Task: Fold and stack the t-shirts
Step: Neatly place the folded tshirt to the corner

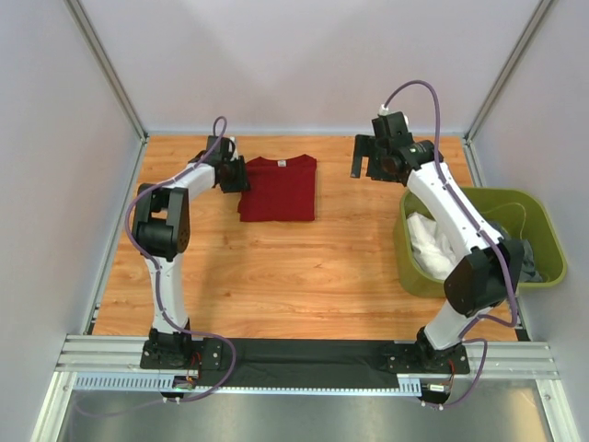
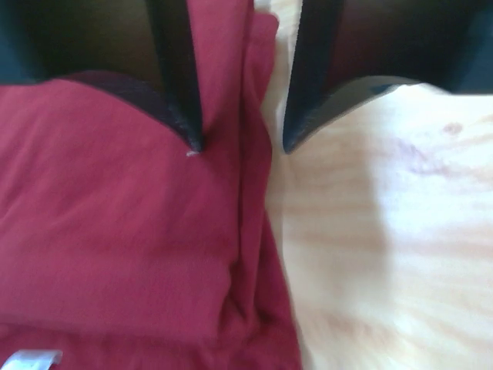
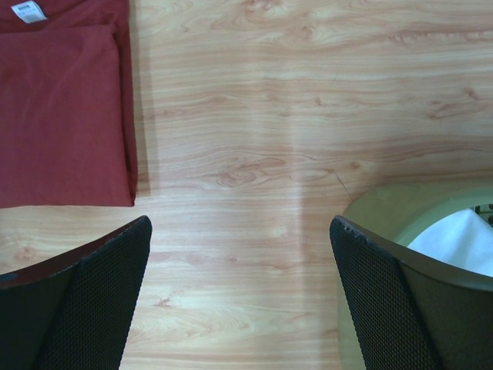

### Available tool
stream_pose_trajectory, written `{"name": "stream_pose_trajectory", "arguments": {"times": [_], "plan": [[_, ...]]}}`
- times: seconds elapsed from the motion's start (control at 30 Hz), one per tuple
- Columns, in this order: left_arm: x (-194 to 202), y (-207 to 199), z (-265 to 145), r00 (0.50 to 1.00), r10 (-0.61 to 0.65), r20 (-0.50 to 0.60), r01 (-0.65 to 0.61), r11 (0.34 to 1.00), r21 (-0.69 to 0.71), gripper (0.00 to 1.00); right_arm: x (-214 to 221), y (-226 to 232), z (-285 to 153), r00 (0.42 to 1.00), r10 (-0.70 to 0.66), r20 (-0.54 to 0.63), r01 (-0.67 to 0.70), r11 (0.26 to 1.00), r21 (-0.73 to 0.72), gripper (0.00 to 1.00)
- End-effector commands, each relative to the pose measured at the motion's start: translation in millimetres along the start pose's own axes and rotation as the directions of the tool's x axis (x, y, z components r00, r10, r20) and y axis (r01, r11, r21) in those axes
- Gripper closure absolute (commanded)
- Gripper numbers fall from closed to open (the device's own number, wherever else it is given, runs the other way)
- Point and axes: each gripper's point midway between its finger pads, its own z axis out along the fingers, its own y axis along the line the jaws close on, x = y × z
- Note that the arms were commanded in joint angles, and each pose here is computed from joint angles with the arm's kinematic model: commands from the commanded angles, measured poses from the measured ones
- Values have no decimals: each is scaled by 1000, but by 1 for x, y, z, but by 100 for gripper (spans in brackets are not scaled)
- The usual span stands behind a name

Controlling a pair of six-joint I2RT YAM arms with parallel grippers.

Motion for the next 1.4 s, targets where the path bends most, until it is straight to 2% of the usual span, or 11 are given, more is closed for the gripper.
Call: {"name": "stream_pose_trajectory", "arguments": {"times": [0.0,0.13,0.2,0.23,0.37,0.5,0.67,0.9,1.03,1.1,1.37], "plan": [[-20,-8,7,999,5,47,-6,1000,31,54,-15,-3,-7,999,14,35,-15,999,28,0],[-28,-7,12,999,-6,52,5,1000,7,84,-18,-2,0,1000,1,25,-2,999,41,0],[-35,2,12,999,-13,50,15,999,-52,89,-18,-3,2,1000,-12,17,11,999,46,0],[-32,6,11,1000,-14,28,16,996,-82,100,-21,-3,5,1000,-16,17,15,998,55,0],[-54,16,1,998,30,50,-22,988,-155,100,-24,-3,10,999,-38,14,37,997,66,0],[-73,47,-19,992,106,63,-81,945,-315,100,-28,-3,19,999,-51,18,49,995,82,0],[-89,95,-42,991,132,37,-101,888,-448,100,-40,-2,30,997,-64,35,60,993,104,0],[-97,185,-59,992,124,-23,-110,762,-638,100,-51,-1,44,998,-60,27,56,991,124,0],[-120,225,-70,988,156,-8,-117,707,-698,100,-53,-2,55,998,-62,17,59,987,147,0],[-122,243,-66,989,145,-9,-106,676,-730,100,-49,-2,61,998,-58,3,57,987,152,0],[-167,294,-79,960,280,-10,-154,497,-854,100,-42,-2,83,999,-28,-34,34,982,187,0]]}}
